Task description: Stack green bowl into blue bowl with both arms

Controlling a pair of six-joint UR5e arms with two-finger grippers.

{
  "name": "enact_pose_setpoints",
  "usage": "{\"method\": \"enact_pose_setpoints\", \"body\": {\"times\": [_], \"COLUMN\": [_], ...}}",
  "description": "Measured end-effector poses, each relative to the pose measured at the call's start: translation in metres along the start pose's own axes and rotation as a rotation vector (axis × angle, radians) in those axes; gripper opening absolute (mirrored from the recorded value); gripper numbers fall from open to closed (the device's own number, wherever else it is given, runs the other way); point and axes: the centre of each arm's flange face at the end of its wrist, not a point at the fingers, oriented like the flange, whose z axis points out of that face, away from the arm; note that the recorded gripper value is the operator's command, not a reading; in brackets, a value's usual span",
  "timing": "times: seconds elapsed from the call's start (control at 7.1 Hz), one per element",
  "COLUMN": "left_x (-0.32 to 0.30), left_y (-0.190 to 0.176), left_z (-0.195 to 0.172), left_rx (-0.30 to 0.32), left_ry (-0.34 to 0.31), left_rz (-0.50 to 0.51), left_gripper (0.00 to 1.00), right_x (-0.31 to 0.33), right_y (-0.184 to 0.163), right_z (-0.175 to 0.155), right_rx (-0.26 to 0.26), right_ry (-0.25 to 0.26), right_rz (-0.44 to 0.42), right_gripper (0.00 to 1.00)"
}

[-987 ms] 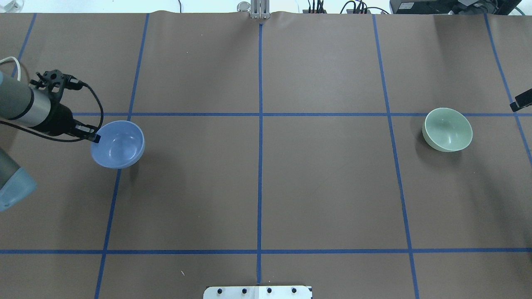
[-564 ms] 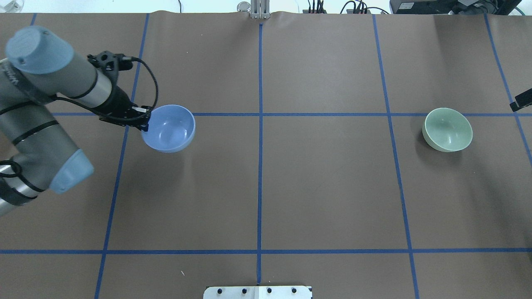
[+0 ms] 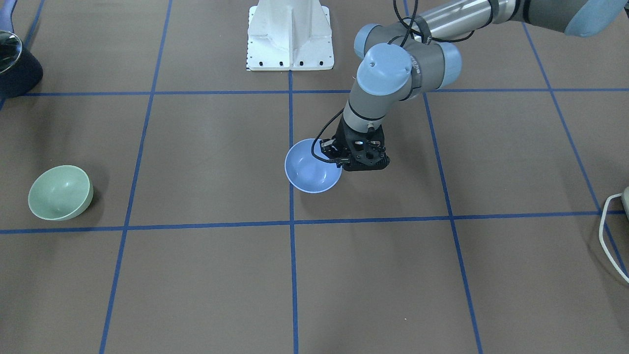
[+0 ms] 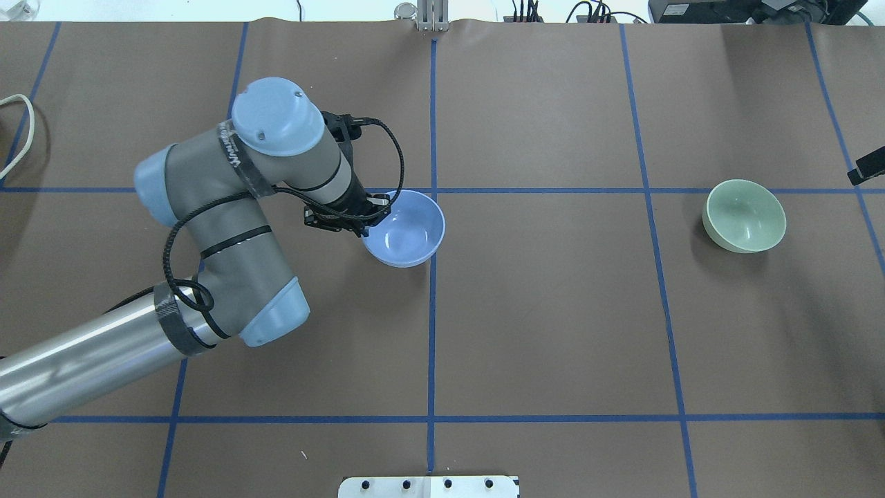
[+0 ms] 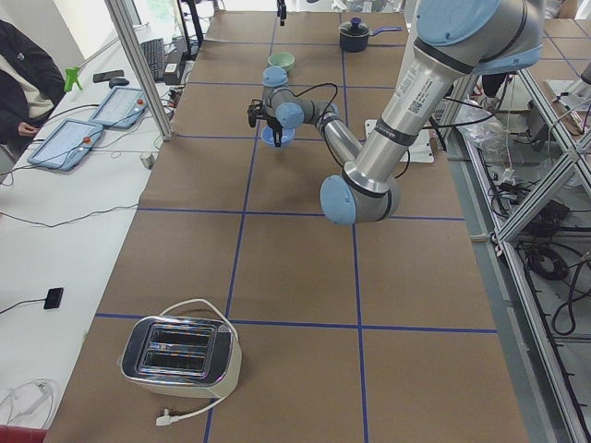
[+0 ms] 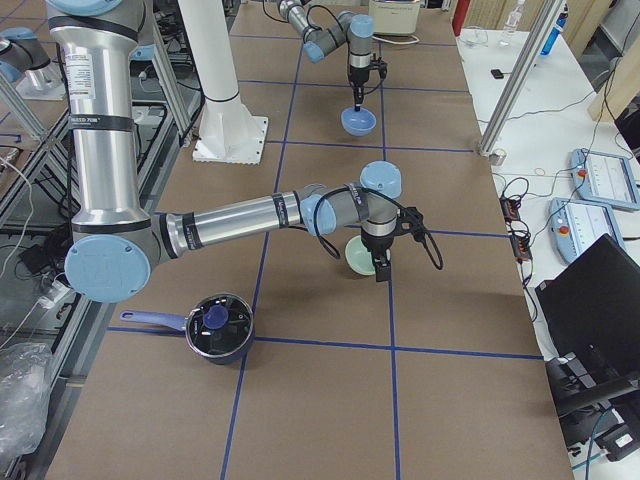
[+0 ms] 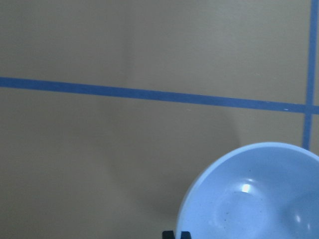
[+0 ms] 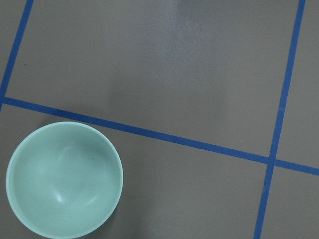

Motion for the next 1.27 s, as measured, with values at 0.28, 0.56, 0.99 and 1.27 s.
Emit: {"method": "enact_pose_setpoints", "body": {"times": [0.28,0.56,0.99,1.27], "left_x": [0.021,0.029,0.035,0.036], "left_y": [0.018,0.031,0.043,0.048], "left_z": [0.012,0.020,0.028,0.033], "left_rx": [0.010,0.027,0.048,0.061], "left_ry": [-0.003,-0.008,0.000,-0.005], "left_rz": [0.018,0.036,0.061,0.074], "left_gripper": [0.00,0.00,0.10,0.19], "right_x": [0.000,0.000,0.000,0.000], "right_y": [0.000,0.000,0.000,0.000], "right_z": [0.000,0.000,0.000,0.001], "right_rx": [-0.001,-0.001,-0.001,-0.001], "right_ry": [0.000,0.000,0.000,0.000], "right_rz": [0.001,0.001,0.001,0.001], "right_gripper": [1.00,1.00,1.00,1.00]}}
